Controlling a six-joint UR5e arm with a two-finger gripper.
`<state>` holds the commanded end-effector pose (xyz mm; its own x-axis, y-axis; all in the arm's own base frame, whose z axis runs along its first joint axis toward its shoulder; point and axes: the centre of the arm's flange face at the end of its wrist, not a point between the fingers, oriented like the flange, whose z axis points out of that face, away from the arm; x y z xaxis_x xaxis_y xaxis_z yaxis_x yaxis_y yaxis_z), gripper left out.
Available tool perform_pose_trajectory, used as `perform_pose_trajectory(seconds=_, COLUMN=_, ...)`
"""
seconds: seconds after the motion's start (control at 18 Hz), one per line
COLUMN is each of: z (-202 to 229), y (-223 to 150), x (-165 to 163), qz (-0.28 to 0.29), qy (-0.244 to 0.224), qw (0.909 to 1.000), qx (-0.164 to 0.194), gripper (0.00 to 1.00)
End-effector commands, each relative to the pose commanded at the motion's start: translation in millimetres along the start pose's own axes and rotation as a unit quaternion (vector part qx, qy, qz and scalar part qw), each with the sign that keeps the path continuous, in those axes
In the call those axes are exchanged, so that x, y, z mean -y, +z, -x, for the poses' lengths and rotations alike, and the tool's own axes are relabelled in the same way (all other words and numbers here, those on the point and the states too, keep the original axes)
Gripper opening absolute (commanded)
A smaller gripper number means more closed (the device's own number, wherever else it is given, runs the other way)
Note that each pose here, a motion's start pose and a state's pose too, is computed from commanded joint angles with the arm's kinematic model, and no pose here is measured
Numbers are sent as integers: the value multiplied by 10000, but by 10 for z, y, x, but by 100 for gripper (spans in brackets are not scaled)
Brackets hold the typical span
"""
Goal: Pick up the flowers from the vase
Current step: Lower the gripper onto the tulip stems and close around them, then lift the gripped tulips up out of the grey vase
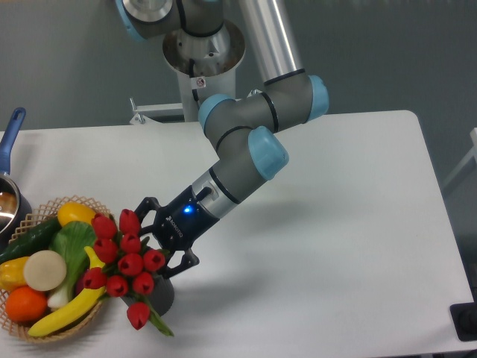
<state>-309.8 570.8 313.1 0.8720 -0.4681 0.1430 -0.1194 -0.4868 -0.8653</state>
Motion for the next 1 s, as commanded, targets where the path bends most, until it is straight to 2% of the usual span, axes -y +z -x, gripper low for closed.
perform_pose_trajectory(seconds=0.33, z=-56, y=-202, x=146, qz=-93, qy=-2, qw=9999, qx=129, gripper=0)
perform_pose_trajectory(seconds=0.83, z=-122, y=-629, x=606, qz=-399, qy=-487, qw=9973, qx=368, gripper=0)
perform_pose_trajectory(seconds=1.0, z=-46, y=-814, x=884, qz=-551, qy=-601, qw=9955, qx=483, gripper=0)
